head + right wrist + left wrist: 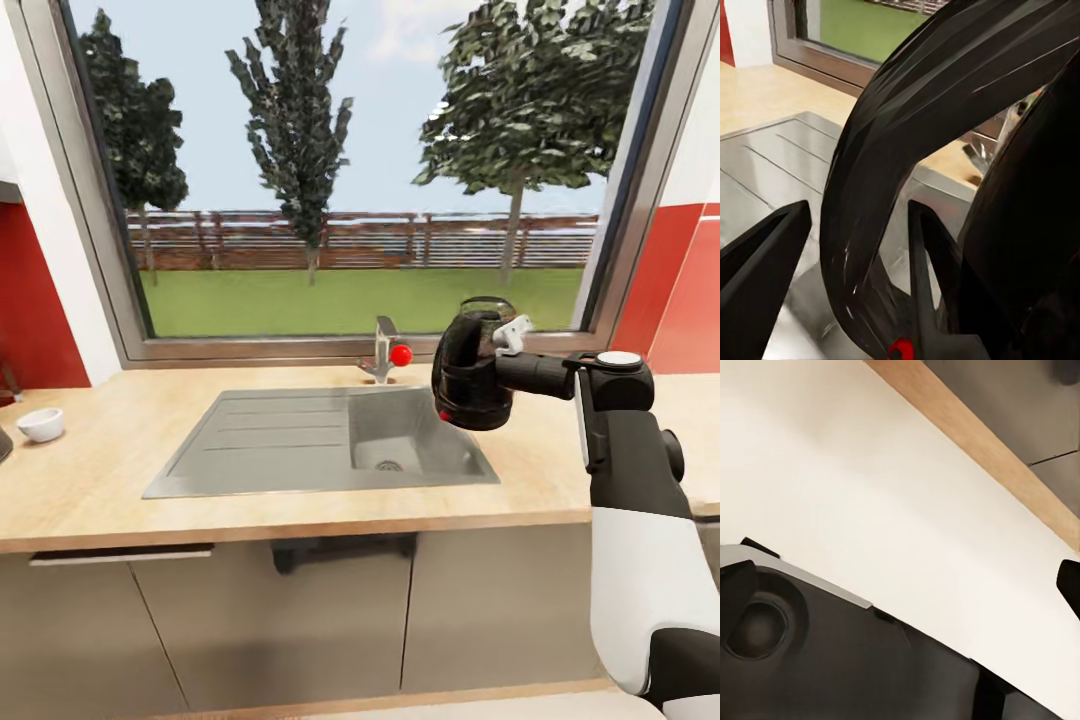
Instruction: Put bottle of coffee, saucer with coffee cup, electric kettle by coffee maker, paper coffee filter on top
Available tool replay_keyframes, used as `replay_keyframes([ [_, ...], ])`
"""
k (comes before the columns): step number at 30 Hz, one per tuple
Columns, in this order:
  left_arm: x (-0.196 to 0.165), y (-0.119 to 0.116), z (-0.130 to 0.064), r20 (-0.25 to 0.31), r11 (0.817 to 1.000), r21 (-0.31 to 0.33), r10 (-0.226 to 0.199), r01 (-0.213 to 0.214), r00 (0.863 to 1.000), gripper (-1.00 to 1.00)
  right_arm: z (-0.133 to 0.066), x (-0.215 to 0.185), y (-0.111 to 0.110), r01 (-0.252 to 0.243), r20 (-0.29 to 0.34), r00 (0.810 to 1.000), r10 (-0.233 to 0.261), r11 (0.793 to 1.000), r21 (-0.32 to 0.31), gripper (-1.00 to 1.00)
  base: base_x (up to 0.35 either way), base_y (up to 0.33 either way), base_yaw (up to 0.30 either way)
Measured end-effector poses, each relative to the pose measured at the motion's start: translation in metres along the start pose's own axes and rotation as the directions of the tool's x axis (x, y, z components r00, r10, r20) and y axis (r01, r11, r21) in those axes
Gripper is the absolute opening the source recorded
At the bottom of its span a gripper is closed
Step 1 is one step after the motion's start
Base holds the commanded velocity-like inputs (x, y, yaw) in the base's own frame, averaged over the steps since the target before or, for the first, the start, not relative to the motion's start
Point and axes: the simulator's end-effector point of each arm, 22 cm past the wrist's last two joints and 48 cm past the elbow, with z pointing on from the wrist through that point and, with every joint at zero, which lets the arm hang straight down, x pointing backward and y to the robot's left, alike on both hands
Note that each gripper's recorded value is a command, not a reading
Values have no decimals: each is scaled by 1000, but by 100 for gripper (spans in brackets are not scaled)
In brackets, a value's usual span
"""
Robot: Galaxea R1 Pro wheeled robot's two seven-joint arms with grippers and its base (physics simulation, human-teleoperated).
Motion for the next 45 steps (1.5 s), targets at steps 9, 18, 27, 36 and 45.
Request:
replay_keyframes([
  [9,0,0,0,0,1000,-1,0,0,1000,100,0,0,0,-1,0,1000,1,1000,-1,-100,0,0,269],
  [18,0,0,0,0,1000,-1,0,0,1000,100,0,0,1,0,0,1000,0,1000,-2,-100,0,0,269],
  [27,0,0,0,0,1000,-1,0,0,1000,100,0,0,1,0,0,1000,0,1000,-3,-100,0,0,269],
  [36,0,0,0,0,1000,0,0,0,1000,100,0,0,1,0,0,1000,0,1000,-3,-100,0,0,269],
  [45,0,0,0,0,1000,0,1,-1,1000,100,1,0,1,-1,-1,1000,1,1000,-3,-100,-110,0,219],
])
